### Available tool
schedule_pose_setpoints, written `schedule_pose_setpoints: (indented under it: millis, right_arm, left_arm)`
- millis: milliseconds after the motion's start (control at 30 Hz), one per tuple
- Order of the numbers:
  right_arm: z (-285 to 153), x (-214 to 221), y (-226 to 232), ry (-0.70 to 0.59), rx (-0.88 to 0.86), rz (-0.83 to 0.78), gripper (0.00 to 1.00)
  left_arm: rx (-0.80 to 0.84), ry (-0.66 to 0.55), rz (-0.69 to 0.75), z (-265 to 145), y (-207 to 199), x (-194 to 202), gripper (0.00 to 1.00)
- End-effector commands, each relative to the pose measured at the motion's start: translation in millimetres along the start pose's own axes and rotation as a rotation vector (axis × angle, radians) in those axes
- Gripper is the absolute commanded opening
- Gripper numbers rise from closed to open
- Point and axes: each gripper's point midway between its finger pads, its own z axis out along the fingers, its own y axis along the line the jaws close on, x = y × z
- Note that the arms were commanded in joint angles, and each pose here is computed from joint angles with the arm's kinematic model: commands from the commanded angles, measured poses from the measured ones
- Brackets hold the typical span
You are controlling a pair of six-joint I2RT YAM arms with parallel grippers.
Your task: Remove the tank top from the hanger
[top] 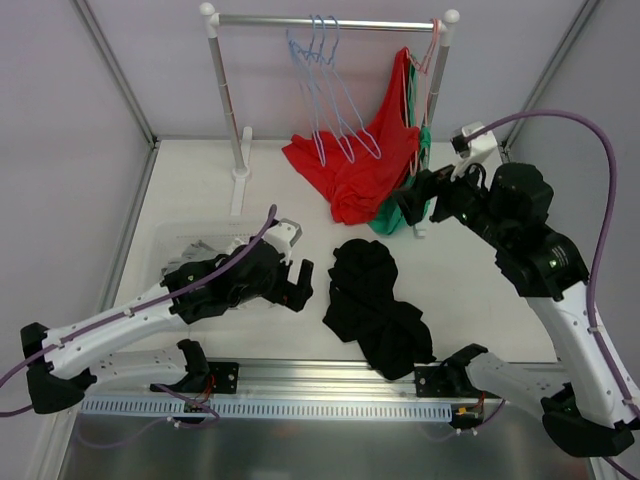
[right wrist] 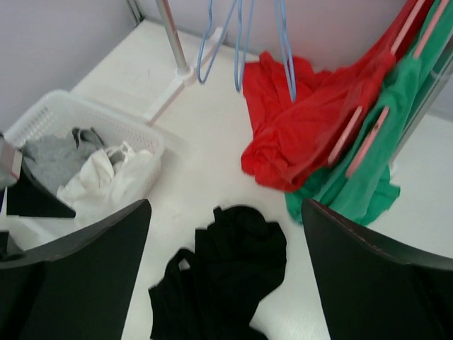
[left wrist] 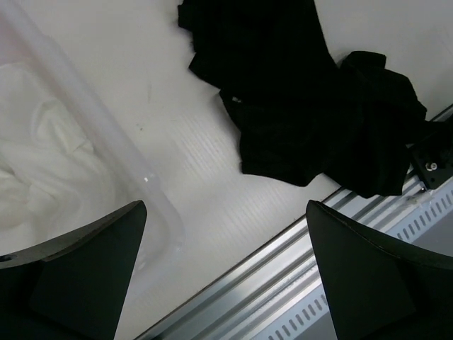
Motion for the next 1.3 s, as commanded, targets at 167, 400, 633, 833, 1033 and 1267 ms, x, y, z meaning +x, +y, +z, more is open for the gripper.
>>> schedule_pose_setpoints:
  millis: [167, 400, 633, 833, 1033, 1267]
  right_arm:
    - [-81.8, 60.1, -10.7, 0.011, 0.064, 0.026, 1.00]
    - [-146.7, 93.3, -22.1, 0.007, 0.136, 0.026, 1.00]
    - [-175.2, 113.3, -4.5, 0.009, 0.035, 0.022, 1.00]
    - [-174.9, 126.0, 2.2, 0.033, -0.009, 0.022, 0.99]
    - [-167.5, 129.4, 8.2, 0.032, -0.045, 0.036, 0.99]
    - [-170.9, 126.0, 6.3, -0.006, -0.037, 0.026, 0.99]
  left_arm:
    - [0.145, 0.058, 0.167, 42.7, -71.2, -26.2, 0.99]
    - [0.171, 0.235, 0.327, 117.2, -114.1, 12.5, 0.99]
    - [0.208, 0.305, 0.357, 177.7, -138.9, 36.8, 0.98]
    - [0.127, 0.377, 0.350, 219.6, -129.7, 69.4, 0.99]
    - [0.119, 0.482, 0.300, 234.2, -124.8, 112.0, 0.93]
    - [0.082, 0.429, 0.286, 204.1, -112.6, 100.3, 0.00]
